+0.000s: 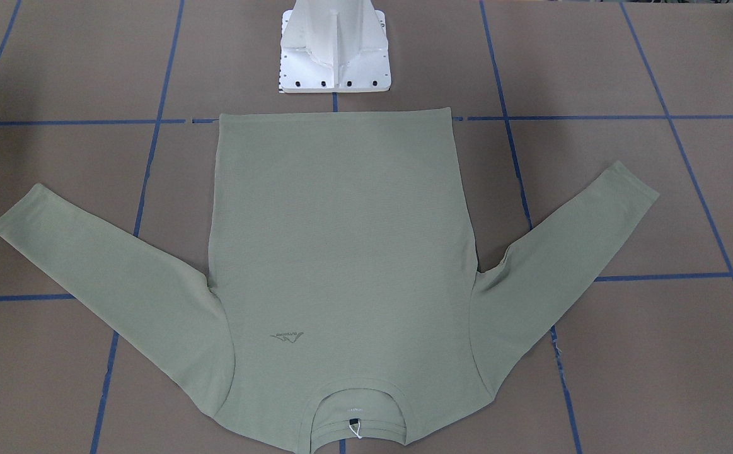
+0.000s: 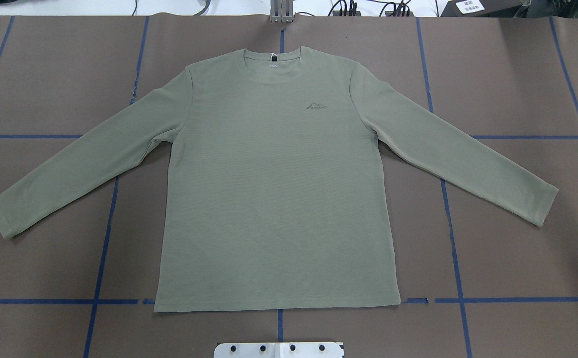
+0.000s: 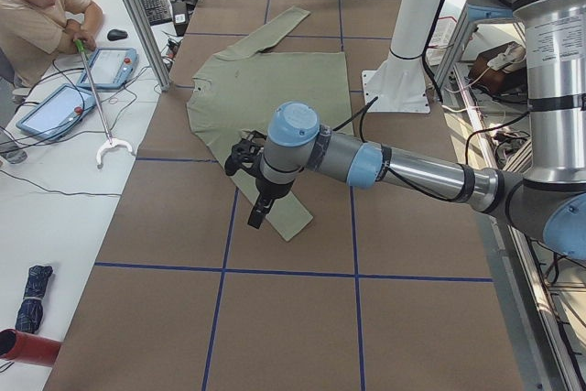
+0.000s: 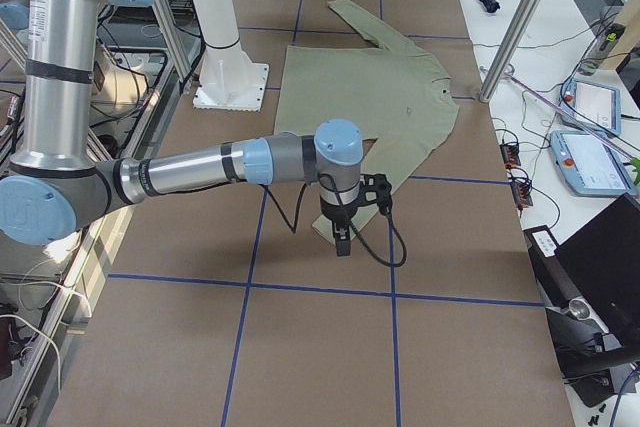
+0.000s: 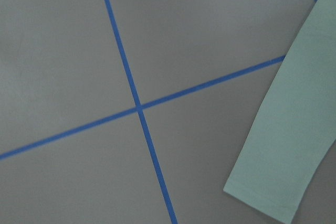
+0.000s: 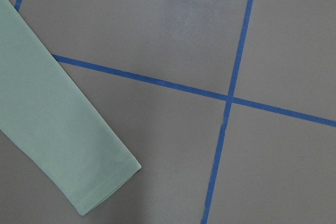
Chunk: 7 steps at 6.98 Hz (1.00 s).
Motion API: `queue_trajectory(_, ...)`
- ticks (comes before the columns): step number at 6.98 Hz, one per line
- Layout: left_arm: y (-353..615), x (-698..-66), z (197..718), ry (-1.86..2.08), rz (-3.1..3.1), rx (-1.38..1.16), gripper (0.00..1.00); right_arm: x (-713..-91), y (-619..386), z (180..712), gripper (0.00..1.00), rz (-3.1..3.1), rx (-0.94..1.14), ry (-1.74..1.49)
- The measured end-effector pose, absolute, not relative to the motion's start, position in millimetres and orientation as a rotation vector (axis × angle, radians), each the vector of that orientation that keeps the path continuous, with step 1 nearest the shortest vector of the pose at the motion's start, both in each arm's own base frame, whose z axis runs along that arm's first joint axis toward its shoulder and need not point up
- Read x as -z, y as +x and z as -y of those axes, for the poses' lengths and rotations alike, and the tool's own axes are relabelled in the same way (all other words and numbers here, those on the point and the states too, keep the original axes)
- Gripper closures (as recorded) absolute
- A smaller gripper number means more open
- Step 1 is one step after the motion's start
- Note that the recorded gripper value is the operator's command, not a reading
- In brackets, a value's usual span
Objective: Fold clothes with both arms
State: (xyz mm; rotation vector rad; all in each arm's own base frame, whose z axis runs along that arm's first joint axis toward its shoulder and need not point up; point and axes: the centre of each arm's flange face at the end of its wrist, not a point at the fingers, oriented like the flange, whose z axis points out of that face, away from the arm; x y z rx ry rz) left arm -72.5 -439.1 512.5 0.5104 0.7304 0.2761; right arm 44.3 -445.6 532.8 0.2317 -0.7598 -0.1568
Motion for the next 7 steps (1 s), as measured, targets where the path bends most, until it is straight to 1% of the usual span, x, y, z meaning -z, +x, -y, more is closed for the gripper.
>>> queue_trajectory(2,-73,-507,441,0.551,-0.726,-0.293,0.0,-541,7,436,0.01,0.821,0.045,0.268)
queue_trajectory(3,-73,-505,441,0.558,-0.725,-0.296,0.0,-553,-26,434,0.06,0.849,-0.028,0.282)
queue_trajectory(4,-73,-504,441,0.562,-0.724,-0.297,0.0,-569,-70,432,0.16,0.874,-0.097,0.31)
queue_trajectory(5,-73,-503,442,0.565,-0.724,-0.298,0.0,-587,-114,428,0.22,0.898,-0.149,0.34)
queue_trajectory(7,-73,-502,442,0.568,-0.724,-0.3,0.0,-618,-153,418,0.26,0.913,-0.184,0.343)
